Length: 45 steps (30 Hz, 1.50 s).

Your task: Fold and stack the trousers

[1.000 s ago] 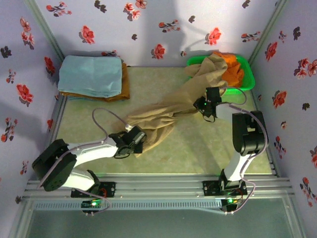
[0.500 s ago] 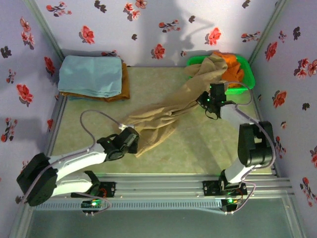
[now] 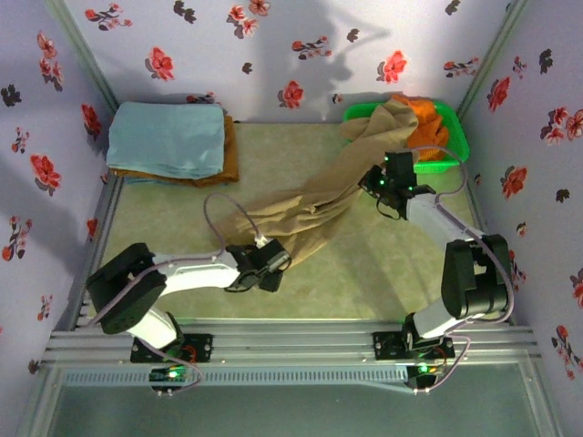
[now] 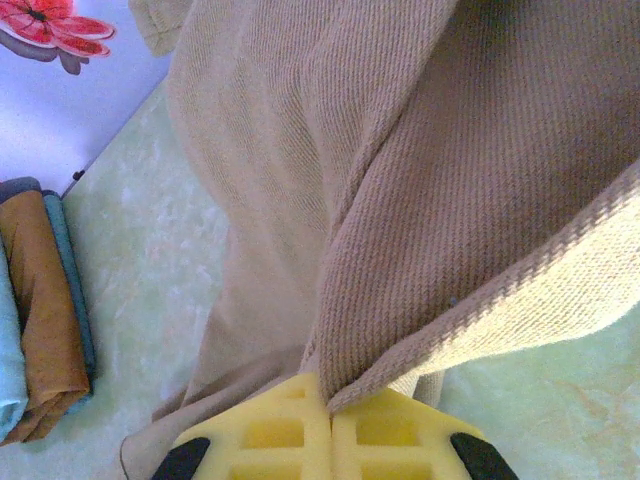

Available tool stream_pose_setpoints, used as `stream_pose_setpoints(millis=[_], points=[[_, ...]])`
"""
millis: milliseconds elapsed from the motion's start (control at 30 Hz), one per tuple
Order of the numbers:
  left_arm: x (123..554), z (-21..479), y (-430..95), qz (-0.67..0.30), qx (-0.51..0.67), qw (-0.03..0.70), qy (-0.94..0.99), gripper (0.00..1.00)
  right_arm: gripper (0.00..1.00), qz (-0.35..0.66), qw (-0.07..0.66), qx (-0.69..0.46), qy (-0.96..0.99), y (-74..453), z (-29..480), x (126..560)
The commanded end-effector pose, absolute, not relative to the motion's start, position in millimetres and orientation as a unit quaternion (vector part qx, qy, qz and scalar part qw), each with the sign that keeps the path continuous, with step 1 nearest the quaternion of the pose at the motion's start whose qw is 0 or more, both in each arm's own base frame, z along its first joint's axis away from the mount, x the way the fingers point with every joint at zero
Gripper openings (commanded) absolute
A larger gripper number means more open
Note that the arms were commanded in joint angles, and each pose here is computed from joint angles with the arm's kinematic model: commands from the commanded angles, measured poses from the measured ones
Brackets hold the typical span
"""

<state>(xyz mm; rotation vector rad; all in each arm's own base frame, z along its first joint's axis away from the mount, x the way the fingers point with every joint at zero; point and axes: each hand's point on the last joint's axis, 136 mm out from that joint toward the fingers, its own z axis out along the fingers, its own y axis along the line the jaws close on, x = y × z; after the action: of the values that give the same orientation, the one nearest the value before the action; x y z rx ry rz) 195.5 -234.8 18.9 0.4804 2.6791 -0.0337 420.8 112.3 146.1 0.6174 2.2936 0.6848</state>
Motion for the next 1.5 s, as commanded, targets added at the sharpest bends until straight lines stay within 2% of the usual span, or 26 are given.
stream_pose_setpoints(millis=[0, 100, 133, 267, 500, 600, 733, 933, 1167, 1333, 1467], points=[[196.6, 1.0, -216.5, 0.038, 0.169, 0.200, 0.964, 0.52, 0.00, 0.263, 0.342, 0.224, 0.874, 114.8, 161.0, 420.7], [203.9, 12.4, -212.8, 0.047, 0.159, 0.222, 0.961, 0.06, 0.00, 0.266, 0.352, 0.215, 0.871, 114.6, 174.7, 417.4], [205.5, 18.0, -210.8, 0.052, 0.160, 0.227, 0.959, 0.00, 0.00, 0.268, 0.356, 0.210, 0.870, 115.0, 180.6, 415.8], [215.0, 71.9, -198.2, 0.062, 0.150, 0.280, 0.946, 0.00, 0.00, 0.265, 0.391, 0.186, 0.862, 112.1, 221.2, 400.8], [225.4, 199.1, -160.1, -0.012, 0.093, 0.393, 0.915, 0.00, 0.00, 0.266, 0.475, 0.124, 0.829, 107.1, 321.9, 353.4], [223.9, 240.8, -154.0, -0.027, 0.095, 0.416, 0.904, 0.00, 0.00, 0.268, 0.502, 0.101, 0.816, 108.5, 354.8, 328.9], [215.1, 275.5, -151.9, -0.059, 0.092, 0.438, 0.893, 0.00, 0.00, 0.276, 0.530, 0.083, 0.797, 108.0, 385.1, 291.6], [186.0, 303.6, -142.4, -0.122, 0.088, 0.455, 0.878, 0.00, 0.00, 0.290, 0.553, 0.069, 0.778, 99.3, 403.5, 233.4], [160.9, 335.6, -164.5, -0.192, 0.139, 0.467, 0.852, 0.00, 0.00, 0.334, 0.581, 0.061, 0.740, 86.3, 432.6, 183.5], [164.1, 354.9, -161.6, -0.203, 0.123, 0.494, 0.837, 0.00, 0.00, 0.343, 0.586, 0.058, 0.732, 92.1, 442.6, 191.6], [183.3, 354.8, -137.1, -0.155, 0.067, 0.509, 0.844, 0.00, 0.00, 0.343, 0.563, 0.054, 0.750, 122.2, 433.9, 245.6]])
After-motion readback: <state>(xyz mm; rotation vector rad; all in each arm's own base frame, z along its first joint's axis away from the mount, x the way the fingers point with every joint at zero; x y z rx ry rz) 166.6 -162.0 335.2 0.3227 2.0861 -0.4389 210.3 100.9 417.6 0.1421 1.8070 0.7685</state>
